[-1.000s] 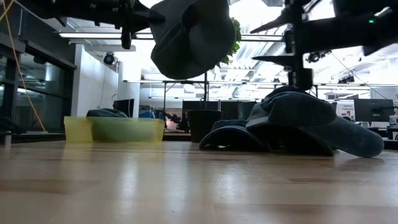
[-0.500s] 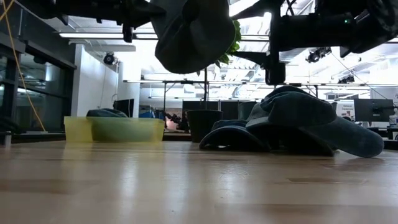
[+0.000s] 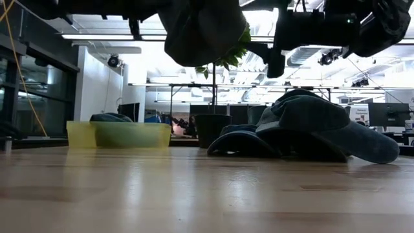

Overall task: Pick & Place hat
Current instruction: Put the left gray cap into the green bin

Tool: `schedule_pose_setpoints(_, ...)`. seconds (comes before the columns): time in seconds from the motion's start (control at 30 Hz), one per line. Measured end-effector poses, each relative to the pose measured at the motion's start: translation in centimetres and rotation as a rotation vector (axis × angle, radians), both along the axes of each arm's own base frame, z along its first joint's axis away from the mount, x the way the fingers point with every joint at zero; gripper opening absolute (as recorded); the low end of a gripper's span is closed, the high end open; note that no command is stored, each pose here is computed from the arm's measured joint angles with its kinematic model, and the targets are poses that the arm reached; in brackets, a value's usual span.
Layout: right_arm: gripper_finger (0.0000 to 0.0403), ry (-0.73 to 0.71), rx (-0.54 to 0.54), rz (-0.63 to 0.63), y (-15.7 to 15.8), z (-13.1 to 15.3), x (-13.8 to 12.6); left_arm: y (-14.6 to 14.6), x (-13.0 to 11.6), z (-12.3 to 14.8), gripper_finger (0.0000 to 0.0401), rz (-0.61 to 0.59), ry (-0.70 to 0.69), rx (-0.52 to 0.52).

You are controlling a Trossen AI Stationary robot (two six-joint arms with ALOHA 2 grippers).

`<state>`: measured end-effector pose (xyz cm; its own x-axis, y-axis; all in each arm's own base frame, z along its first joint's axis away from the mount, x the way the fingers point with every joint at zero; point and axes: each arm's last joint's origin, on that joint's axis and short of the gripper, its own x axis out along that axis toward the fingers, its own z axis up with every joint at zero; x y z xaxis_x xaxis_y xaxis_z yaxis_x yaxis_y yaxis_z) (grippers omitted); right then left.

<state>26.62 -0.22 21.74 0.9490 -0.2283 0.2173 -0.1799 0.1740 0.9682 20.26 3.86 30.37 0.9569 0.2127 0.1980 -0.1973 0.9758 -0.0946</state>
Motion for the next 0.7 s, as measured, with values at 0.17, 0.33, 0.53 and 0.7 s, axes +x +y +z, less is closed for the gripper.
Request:
schedule_pose_setpoints(0.17,0.0314,0.005,-0.006,0.027,0.17,0.67,0.65,0.07,-0.06,0.20,0.0004,0.042,-0.005,0.068)
schedule_pose_setpoints(0.33,0.0314,0.043,-0.005,0.025,-0.05,0.47,0.86,0.06,-0.07,0.25,0.0004,0.060,0.008,0.146)
schedule_pose_setpoints(0.53,0.0314,0.086,0.021,0.015,-0.20,0.00,0.92,0.08,-0.13,0.49,0.0004,0.083,-0.002,0.211)
schedule_pose_setpoints(0.7,0.0314,0.075,0.043,-0.001,-0.31,0.06,0.90,0.10,-0.23,0.81,0.0004,0.104,-0.030,0.234)
